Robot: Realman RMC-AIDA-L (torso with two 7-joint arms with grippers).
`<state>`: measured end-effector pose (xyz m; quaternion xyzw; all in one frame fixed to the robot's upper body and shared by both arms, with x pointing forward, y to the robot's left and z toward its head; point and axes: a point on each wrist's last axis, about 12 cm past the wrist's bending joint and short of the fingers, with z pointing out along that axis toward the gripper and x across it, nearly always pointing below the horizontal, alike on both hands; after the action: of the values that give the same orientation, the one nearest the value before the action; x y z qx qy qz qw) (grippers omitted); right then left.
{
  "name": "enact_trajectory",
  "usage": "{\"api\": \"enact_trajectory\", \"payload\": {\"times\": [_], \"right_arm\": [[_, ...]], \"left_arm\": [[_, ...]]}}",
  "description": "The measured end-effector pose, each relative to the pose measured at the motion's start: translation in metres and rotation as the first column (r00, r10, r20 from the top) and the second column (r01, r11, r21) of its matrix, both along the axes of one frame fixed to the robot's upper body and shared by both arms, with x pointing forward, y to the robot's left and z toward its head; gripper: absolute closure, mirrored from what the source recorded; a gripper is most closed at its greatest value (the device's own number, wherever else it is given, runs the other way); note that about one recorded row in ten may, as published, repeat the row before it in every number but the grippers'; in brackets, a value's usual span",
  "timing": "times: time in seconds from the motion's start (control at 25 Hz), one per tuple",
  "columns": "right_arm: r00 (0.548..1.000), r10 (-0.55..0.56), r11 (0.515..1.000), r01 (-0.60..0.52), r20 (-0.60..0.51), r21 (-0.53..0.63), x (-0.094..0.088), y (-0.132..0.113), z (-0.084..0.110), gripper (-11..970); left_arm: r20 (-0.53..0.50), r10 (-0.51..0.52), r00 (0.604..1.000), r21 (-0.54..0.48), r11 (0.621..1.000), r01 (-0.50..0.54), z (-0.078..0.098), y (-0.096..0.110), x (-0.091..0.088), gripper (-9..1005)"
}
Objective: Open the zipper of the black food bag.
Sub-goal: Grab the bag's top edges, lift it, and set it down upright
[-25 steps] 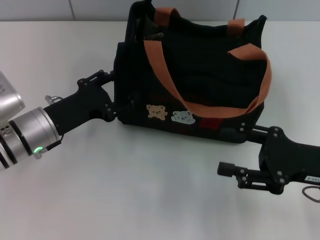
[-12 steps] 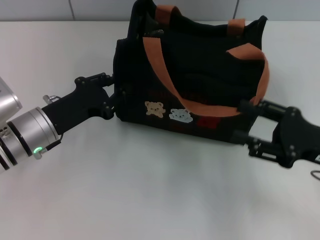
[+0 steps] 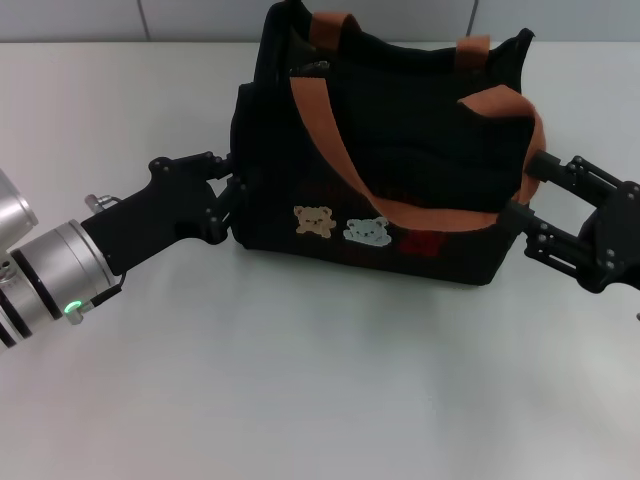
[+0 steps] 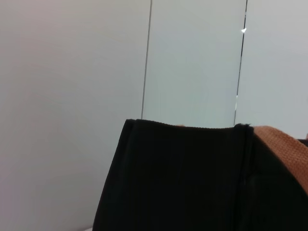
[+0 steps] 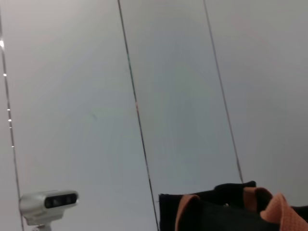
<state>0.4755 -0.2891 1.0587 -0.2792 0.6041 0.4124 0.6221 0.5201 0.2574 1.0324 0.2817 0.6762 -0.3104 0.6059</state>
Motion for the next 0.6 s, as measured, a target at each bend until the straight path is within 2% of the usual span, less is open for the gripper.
{"api": "enact_trajectory", "payload": {"times": [0.6], "right_arm": [[0.998,-0.064,0.998,0.064,-0.024,0.002,0.0055,0.0013,-0.0055,232]], "left_arm": [[0.026,-0.007,1.000,-0.009,1.000,0.008,0.0010,0.0001,-0.0039,872]]}}
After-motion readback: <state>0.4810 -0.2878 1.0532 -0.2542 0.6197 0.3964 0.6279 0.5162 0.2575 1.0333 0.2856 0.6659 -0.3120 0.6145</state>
